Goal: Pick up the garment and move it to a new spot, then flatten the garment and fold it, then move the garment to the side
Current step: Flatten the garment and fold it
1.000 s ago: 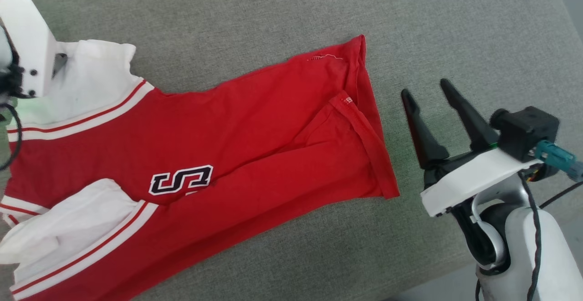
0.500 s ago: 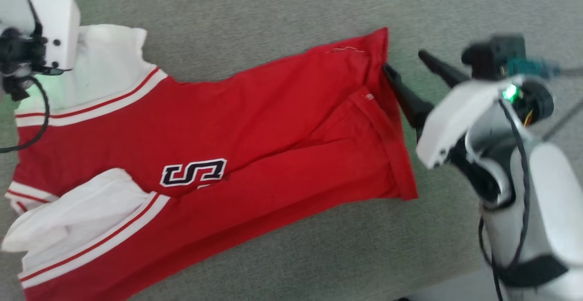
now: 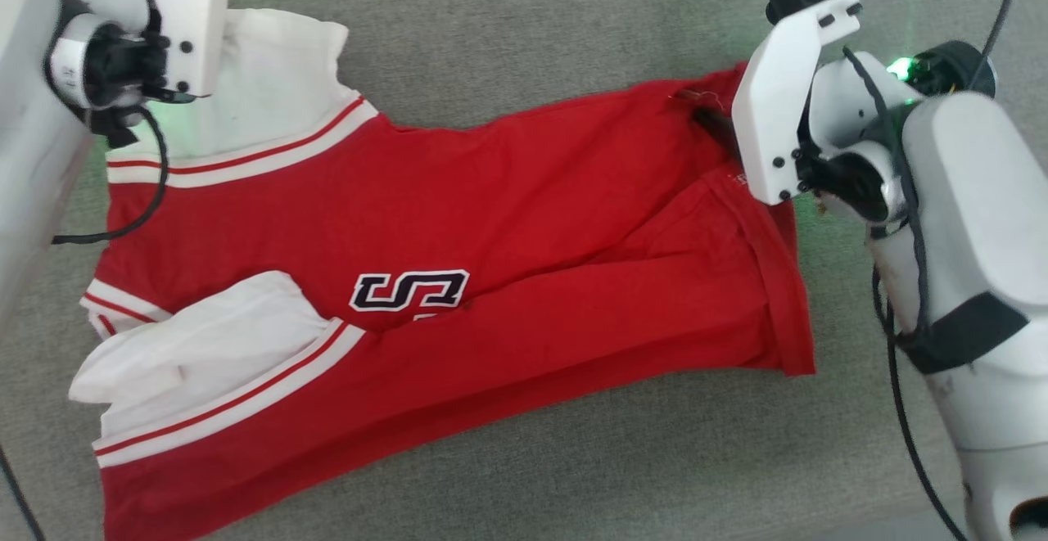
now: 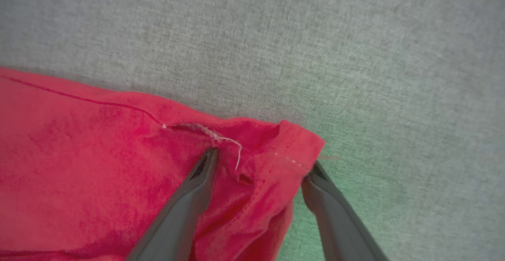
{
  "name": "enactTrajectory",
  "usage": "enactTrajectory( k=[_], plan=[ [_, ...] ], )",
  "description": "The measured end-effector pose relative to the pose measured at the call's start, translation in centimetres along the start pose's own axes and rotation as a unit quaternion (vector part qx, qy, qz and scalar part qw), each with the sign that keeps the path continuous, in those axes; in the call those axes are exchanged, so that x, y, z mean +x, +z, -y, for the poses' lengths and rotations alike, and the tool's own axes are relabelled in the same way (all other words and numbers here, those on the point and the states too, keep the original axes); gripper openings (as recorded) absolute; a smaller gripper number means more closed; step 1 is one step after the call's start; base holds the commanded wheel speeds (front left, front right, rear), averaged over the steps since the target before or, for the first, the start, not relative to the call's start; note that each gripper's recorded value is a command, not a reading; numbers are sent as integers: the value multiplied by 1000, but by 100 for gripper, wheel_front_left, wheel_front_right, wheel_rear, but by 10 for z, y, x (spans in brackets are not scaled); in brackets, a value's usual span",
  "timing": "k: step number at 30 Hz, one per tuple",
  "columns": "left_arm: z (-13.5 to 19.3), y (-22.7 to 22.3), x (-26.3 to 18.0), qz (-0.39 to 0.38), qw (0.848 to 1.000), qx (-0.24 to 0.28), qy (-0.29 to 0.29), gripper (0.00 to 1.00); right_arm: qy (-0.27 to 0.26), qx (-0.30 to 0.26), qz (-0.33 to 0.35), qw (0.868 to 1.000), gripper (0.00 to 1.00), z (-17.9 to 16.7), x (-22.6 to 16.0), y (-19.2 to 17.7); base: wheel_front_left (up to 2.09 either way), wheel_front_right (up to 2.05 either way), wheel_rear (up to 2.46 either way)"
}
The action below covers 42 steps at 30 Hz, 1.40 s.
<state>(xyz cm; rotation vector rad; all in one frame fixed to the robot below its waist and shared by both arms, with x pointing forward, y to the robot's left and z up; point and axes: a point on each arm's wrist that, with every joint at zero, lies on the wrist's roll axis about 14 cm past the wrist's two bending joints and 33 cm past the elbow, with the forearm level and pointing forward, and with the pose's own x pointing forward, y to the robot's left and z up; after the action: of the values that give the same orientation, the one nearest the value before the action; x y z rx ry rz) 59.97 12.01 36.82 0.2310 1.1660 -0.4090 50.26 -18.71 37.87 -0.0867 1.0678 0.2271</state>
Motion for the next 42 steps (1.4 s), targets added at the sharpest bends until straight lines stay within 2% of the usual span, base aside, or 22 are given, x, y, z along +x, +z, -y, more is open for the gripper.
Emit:
enactTrajectory(
  k=[1, 2, 3, 6, 9, 18, 27, 33, 39, 42],
  plan=[
    [0, 0, -1, 2, 1000, 0, 0, 0, 0, -6, -17, 1000, 59, 0, 1, -2, 0, 0, 0],
    [0, 0, -2, 5, 1000, -1, 0, 0, 4, -9, -30, 999, 12, -2, 1, -3, 0, 0, 0],
    [-1, -1, -2, 6, 1000, -2, 0, 0, 10, -7, -39, 999, 0, -3, 2, -4, 0, 0, 0],
    [-2, -2, -6, 8, 1000, -4, 0, 0, 13, -13, -55, 998, 0, -3, 1, -8, 0, 0, 0],
    [-6, -3, -13, 16, 1000, -6, 3, 0, 15, -11, -44, 999, 0, 0, -3, -4, 0, 0, 0],
    [-15, -3, -56, 36, 999, -6, 13, 0, 12, -22, 21, 999, 0, 6, -31, 15, 0, 0, 0],
    [-14, -26, -109, 33, 999, 11, 38, 0, 26, -46, 87, 995, 0, -4, -74, 26, 0, 0, 0],
    [-6, -63, -138, 25, 998, 15, 51, 0, 39, -68, 107, 991, 0, -16, -101, 17, 0, 0, 0],
    [17, -120, -154, -9, 999, 9, 41, 0, 51, -66, 81, 993, 0, -22, -112, -17, 0, 0, 0],
    [30, -149, -153, -33, 999, 0, 27, 0, 60, -49, 57, 995, 0, -24, -110, -40, 0, 0, 0]
  ],
)
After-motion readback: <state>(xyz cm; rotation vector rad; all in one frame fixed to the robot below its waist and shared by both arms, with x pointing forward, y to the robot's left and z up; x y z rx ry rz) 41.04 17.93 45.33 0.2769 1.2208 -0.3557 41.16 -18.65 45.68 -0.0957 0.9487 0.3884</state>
